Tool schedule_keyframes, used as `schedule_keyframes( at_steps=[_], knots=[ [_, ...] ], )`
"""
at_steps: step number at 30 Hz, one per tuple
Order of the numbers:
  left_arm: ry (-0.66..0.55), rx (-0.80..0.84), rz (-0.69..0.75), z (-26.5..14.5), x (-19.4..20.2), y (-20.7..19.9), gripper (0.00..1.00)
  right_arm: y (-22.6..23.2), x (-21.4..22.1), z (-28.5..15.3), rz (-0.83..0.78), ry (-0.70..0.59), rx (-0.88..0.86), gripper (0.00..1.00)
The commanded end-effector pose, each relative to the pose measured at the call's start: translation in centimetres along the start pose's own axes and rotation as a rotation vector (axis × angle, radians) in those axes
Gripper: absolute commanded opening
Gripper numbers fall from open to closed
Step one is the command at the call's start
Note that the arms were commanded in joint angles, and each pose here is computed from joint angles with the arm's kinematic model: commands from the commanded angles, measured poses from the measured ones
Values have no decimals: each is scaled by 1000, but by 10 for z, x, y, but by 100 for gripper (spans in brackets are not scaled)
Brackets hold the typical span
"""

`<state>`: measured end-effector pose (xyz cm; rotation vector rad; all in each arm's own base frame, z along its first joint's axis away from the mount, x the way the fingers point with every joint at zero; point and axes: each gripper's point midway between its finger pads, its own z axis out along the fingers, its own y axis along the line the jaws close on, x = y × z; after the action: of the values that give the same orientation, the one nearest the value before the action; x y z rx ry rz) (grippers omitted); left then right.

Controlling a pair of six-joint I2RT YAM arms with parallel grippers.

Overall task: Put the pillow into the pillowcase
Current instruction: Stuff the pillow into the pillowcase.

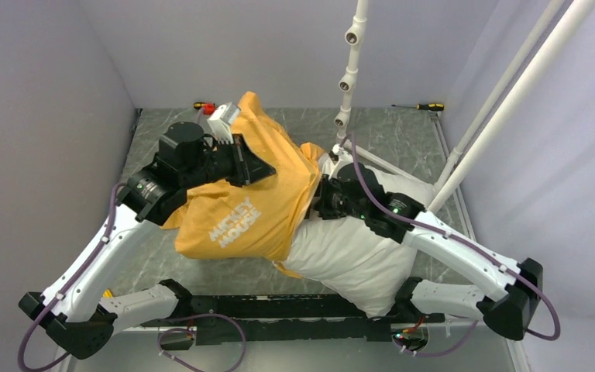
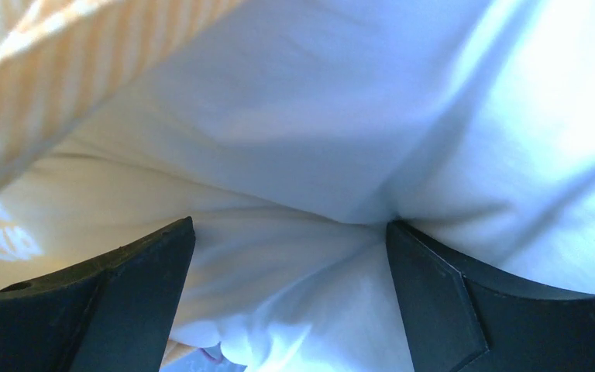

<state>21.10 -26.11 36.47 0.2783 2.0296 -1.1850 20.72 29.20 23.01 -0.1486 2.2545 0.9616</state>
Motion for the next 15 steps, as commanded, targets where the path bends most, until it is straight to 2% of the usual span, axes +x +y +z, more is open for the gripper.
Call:
schedule_keyframes(
  at_steps=[1, 6, 9, 10, 12, 13, 15],
  knots=[
    [-160, 90, 103, -24, -44, -34, 0, -46, 15, -33, -48, 51, 183, 100],
    [-172, 164, 123, -25, -48, -48, 0, -34, 25, -4, -43, 69, 68, 99],
    [-152, 122, 128, -25, -46, -42, 0, -32, 27, 22, -37, 73, 30, 98],
    [-154, 75, 127, -27, -47, -35, 15, -28, 26, 31, -42, 72, 6, 98],
    [-159, -72, 131, -34, -48, -11, 61, -24, 23, 48, -40, 73, -11, 98],
    [-153, -165, 129, -40, -47, 4, 77, -21, 20, 57, -41, 73, -27, 97],
    [-119, -358, 121, -56, -41, 35, 93, -20, 19, 72, -34, 87, -32, 98]
  ],
)
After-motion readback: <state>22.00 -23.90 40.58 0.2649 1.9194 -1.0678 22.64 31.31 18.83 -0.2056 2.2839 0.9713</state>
